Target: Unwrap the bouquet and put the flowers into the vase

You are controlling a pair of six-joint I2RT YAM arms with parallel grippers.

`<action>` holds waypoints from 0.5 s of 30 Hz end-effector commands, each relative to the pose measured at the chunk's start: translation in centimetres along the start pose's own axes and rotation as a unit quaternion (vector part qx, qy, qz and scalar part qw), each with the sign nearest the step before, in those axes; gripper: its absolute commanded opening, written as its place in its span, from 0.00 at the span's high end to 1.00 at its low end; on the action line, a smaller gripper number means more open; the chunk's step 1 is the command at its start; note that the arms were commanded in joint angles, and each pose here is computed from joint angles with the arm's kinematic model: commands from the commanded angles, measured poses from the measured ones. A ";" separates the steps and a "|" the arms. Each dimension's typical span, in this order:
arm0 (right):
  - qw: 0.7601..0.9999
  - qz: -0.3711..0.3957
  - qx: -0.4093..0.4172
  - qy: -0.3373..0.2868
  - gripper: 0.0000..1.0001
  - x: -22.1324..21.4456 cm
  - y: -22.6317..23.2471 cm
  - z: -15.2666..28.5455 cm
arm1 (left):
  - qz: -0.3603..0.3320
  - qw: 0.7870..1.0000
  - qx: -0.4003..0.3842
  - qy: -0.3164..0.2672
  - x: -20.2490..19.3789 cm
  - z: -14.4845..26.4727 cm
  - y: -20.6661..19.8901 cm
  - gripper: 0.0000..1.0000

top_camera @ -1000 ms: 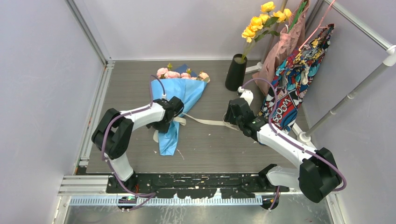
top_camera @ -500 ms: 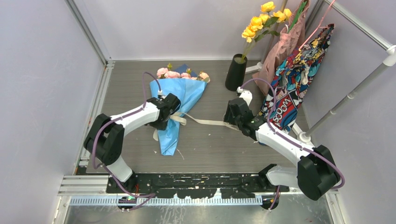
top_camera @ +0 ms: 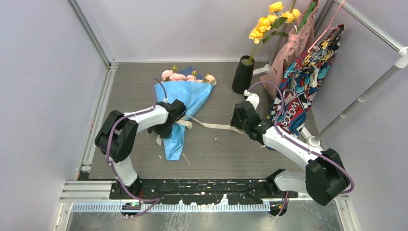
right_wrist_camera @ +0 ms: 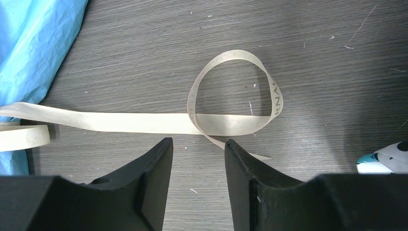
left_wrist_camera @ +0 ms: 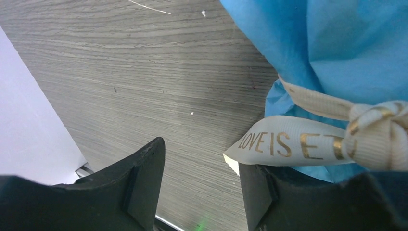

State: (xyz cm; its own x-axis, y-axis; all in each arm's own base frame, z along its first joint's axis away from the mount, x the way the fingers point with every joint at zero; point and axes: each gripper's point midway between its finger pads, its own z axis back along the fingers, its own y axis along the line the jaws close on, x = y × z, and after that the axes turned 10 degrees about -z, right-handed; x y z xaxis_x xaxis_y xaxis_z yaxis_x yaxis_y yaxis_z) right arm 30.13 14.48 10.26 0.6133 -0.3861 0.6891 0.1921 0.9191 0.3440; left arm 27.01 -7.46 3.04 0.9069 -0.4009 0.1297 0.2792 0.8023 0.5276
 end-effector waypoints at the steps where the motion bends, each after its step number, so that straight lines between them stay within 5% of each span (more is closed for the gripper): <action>1: 1.000 -0.009 0.012 -0.017 0.51 0.8 0.9 -0.2 | -0.002 1.000 -0.025 -0.006 0.5 -0.3 -0.9 0.44; 8: 1.000 -0.010 0.010 -0.016 0.51 0.6 0.8 -0.4 | -0.027 0.996 -0.083 -0.007 1.1 -0.2 -2.9 0.60; 15: 1.000 -0.009 0.010 -0.014 0.51 0.4 0.7 -0.5 | -0.036 0.996 -0.083 -0.001 1.1 -0.5 -3.2 0.95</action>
State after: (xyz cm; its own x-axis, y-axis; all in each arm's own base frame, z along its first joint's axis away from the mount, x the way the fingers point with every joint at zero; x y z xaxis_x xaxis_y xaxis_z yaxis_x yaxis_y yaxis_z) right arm 30.20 14.53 9.75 0.6198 -0.3823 0.6853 0.1956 0.9210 0.3368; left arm 26.86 -9.23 1.85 0.8852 -0.4557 0.0936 0.3772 0.8209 0.4288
